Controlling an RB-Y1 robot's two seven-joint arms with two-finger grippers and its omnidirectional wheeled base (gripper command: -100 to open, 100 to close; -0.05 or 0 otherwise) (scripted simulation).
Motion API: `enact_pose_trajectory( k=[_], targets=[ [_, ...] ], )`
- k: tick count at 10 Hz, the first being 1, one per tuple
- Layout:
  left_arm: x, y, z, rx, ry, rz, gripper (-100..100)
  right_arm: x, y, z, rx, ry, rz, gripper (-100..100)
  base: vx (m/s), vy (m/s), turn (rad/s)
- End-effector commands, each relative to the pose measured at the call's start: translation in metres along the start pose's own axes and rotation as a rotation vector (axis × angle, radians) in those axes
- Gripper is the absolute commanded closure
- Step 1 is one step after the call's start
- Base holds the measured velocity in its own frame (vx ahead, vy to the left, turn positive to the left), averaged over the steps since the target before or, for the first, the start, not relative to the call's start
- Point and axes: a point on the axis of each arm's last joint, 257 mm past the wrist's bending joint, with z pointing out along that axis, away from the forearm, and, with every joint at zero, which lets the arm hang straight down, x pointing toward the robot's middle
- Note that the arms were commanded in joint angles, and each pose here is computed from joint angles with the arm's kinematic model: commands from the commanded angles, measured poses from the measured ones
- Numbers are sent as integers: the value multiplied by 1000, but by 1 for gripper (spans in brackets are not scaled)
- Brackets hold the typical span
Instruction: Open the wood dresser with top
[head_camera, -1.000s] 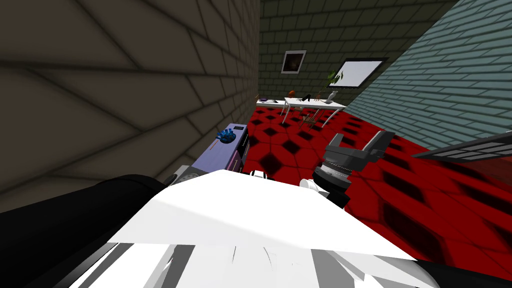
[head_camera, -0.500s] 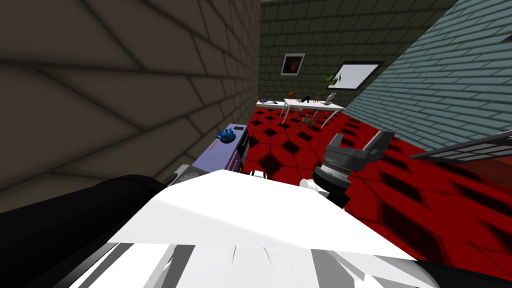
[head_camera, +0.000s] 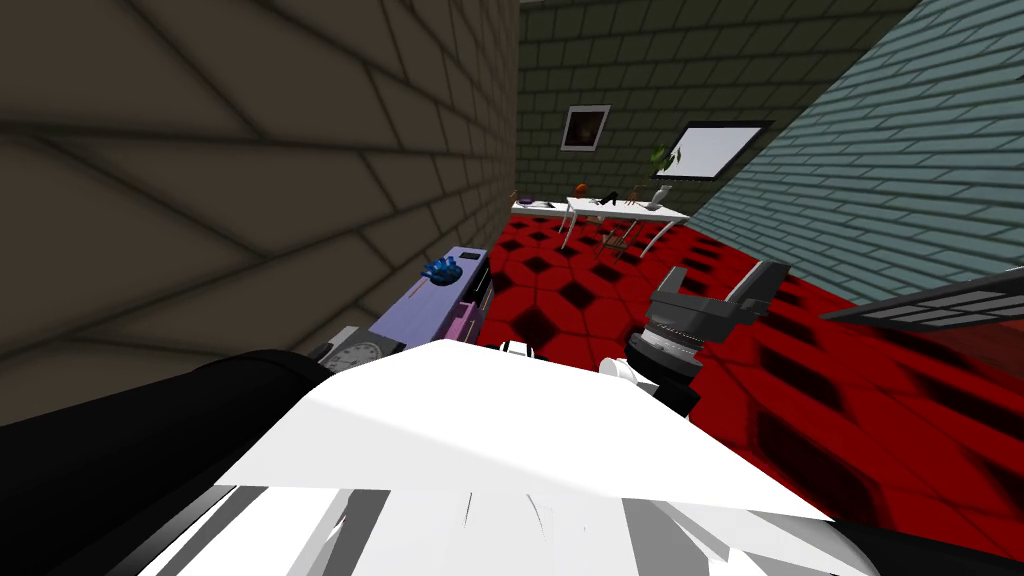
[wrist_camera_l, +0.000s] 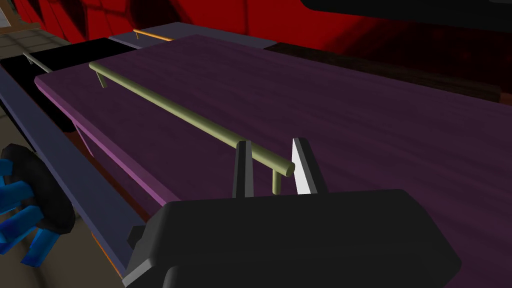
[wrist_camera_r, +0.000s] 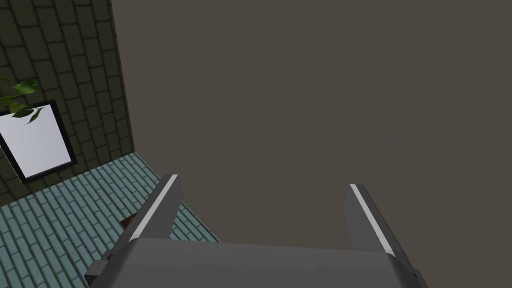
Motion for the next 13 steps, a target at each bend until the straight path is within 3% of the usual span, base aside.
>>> enact_pose_trajectory(
  k=[1, 4, 5, 6, 9, 10, 11, 13],
  targets=[
    [-11, -3, 18, -4, -33, 8, 100, 0, 0, 0, 0, 0, 0, 0, -147, -38, 54],
    [-16, -27, 46, 32, -27, 34, 100, 0, 0, 0, 0, 0, 0, 0, -108, 3, 9],
    [-19, -19, 46, 18, -32, 35, 100, 0, 0, 0, 0, 0, 0, 0, -2, 15, 10],
    [-26, -29, 63, 22, -61, 32, 100, 0, 0, 0, 0, 0, 0, 0, -149, 11, 54],
    [-30, -52, 89, 50, -57, 55, 100, 0, 0, 0, 0, 0, 0, 0, -97, -7, 10],
    [-33, -45, 90, 34, -63, 57, 100, 0, 0, 0, 0, 0, 0, 0, -9, -5, 17],
    [-38, -52, 104, 30, -89, 45, 100, 0, 0, 0, 0, 0, 0, 0, -143, -5, 38],
    [-40, -63, 120, 37, -89, 58, 100, 0, 0, 0, 0, 0, 0, 0, -123, 3, -6]
  ],
)
